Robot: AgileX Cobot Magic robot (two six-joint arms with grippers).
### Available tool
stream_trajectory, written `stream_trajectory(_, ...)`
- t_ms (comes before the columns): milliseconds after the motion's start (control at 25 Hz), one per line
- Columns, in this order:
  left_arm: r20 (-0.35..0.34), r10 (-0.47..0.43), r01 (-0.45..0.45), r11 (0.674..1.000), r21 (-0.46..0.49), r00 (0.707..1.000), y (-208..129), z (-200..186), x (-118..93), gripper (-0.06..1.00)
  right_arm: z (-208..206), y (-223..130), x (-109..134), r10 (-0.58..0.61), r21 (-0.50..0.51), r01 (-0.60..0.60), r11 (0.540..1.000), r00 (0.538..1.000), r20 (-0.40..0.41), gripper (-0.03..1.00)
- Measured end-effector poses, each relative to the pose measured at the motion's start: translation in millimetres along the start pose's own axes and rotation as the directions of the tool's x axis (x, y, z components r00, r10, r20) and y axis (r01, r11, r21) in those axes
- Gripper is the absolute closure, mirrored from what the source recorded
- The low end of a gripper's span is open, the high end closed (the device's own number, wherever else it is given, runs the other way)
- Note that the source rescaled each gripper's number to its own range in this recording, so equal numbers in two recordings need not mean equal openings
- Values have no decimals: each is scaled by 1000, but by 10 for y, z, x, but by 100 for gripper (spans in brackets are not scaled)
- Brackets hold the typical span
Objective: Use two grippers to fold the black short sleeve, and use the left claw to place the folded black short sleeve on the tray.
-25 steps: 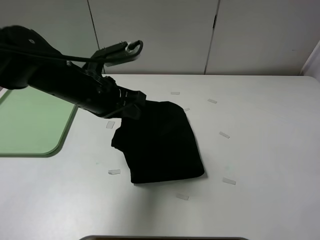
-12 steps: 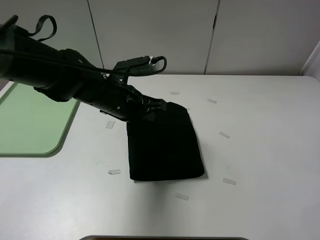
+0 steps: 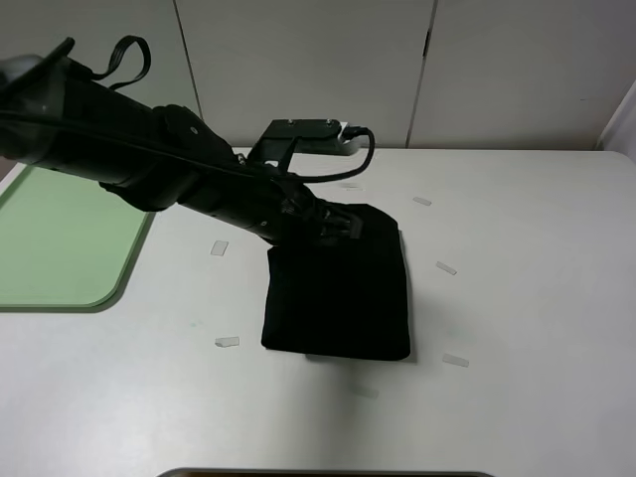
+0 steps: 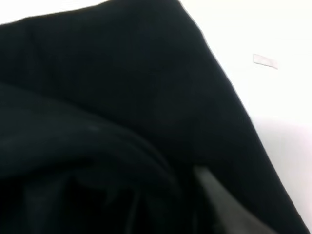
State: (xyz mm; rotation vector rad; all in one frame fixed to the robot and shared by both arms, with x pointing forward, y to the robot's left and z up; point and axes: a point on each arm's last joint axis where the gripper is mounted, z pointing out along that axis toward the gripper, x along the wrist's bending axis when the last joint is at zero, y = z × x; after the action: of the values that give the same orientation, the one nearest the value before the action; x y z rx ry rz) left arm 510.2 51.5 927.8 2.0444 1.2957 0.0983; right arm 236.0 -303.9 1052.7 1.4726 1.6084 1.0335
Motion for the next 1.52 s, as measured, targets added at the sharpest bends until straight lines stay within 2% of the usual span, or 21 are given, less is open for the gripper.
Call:
stream_trajectory(120, 10, 45, -45, 999, -9, 999, 3, 5, -87, 57, 0, 0, 0, 0, 0, 0, 1000, 1000, 0, -3)
stream_trajectory(200, 23, 73, -73, 997, -20, 997, 30, 4, -160, 49, 0, 0, 0, 0, 0, 0, 1000, 1000, 0, -3)
stream_trajectory(360, 40, 196, -193, 979, -62, 980, 127, -2, -306, 45, 0, 0, 0, 0, 0, 0, 1000, 1000, 0, -3)
stream_trajectory(560, 42, 382, -377, 921, -96, 923, 255, 161, -437, 45, 0, 0, 0, 0, 0, 0, 1000, 1000, 0, -3)
stream_trajectory(680, 56, 425, -420, 903, -92, 903, 323, 373, -469, 44, 0, 0, 0, 0, 0, 0, 1000, 1000, 0, -3)
stream_trajectory(920, 82, 441, -433, 895, -104, 894, 440, 594, -530, 44, 0, 0, 0, 0, 0, 0, 1000, 1000, 0, -3)
stream_trajectory(1160, 45, 435, -414, 881, -227, 899, 766, 97, -535, 42, 0, 0, 0, 0, 0, 0, 1000, 1000, 0, -3)
stream_trajectory(1240, 16, 428, -410, 874, -259, 903, 824, -106, -473, 33, 0, 0, 0, 0, 0, 0, 1000, 1000, 0, -3)
stream_trajectory(1280, 16, 428, -410, 874, -259, 903, 824, -106, -473, 33, 0, 0, 0, 0, 0, 0, 1000, 1000, 0, -3)
stream_trajectory(1360, -29, 414, -405, 869, -283, 910, 827, -317, -372, 19, 0, 0, 0, 0, 0, 0, 1000, 1000, 0, -3)
stream_trajectory(1440, -73, 379, -384, 879, -284, 922, 733, -436, -262, 5, 0, 0, 0, 0, 0, 0, 1000, 1000, 0, -3)
stream_trajectory(1480, -96, 354, -366, 886, -285, 930, 659, -500, -216, 1, 0, 0, 0, 0, 0, 0, 1000, 1000, 0, -3)
stream_trajectory(1520, -130, 292, -318, 905, -281, 947, 475, -612, -119, -3, 0, 0, 0, 0, 0, 0, 1000, 1000, 0, -3)
